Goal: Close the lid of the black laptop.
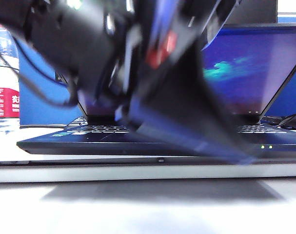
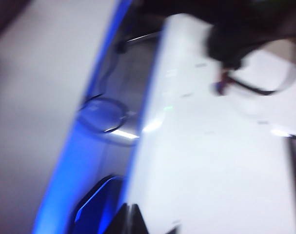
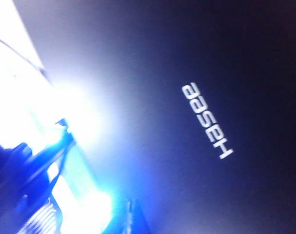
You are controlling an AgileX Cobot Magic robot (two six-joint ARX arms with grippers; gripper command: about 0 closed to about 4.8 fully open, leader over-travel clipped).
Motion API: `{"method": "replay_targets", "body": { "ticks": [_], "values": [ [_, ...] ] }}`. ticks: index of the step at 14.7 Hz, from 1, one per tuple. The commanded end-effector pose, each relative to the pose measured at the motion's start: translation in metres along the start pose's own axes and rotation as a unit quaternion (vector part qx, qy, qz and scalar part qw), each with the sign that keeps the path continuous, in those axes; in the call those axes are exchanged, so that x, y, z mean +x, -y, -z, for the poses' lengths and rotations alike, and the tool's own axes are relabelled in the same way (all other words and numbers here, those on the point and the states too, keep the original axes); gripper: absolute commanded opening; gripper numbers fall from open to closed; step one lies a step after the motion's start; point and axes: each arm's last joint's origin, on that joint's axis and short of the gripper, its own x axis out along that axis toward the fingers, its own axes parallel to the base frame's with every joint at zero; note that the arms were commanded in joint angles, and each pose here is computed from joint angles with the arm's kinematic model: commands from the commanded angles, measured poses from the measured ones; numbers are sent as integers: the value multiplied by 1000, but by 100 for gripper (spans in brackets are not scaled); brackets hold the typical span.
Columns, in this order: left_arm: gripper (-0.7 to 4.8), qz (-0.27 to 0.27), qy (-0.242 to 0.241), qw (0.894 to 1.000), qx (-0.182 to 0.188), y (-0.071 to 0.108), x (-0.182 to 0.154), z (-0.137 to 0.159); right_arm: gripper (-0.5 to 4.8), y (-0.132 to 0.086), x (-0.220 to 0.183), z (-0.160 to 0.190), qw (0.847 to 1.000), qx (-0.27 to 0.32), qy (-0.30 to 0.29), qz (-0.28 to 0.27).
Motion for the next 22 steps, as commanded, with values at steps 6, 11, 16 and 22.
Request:
{"method": "replay_targets", "body": {
  "ticks": [6, 11, 16, 22],
  "values": [
    [18, 173, 62, 979, 93, 16, -12, -16, -6, 5, 10, 2, 998, 12, -47, 33],
    [18, 243, 97, 957, 122, 28, -29, -26, -6, 9, 19, 2, 997, 17, -69, 40],
    [18, 242, 135, 949, 150, 42, -54, -37, -6, 13, 34, 8, 995, 24, -90, 37],
    [18, 213, 164, 950, 158, 46, -71, -42, -6, 20, 52, 5, 994, 27, -99, 34]
  ]
}}
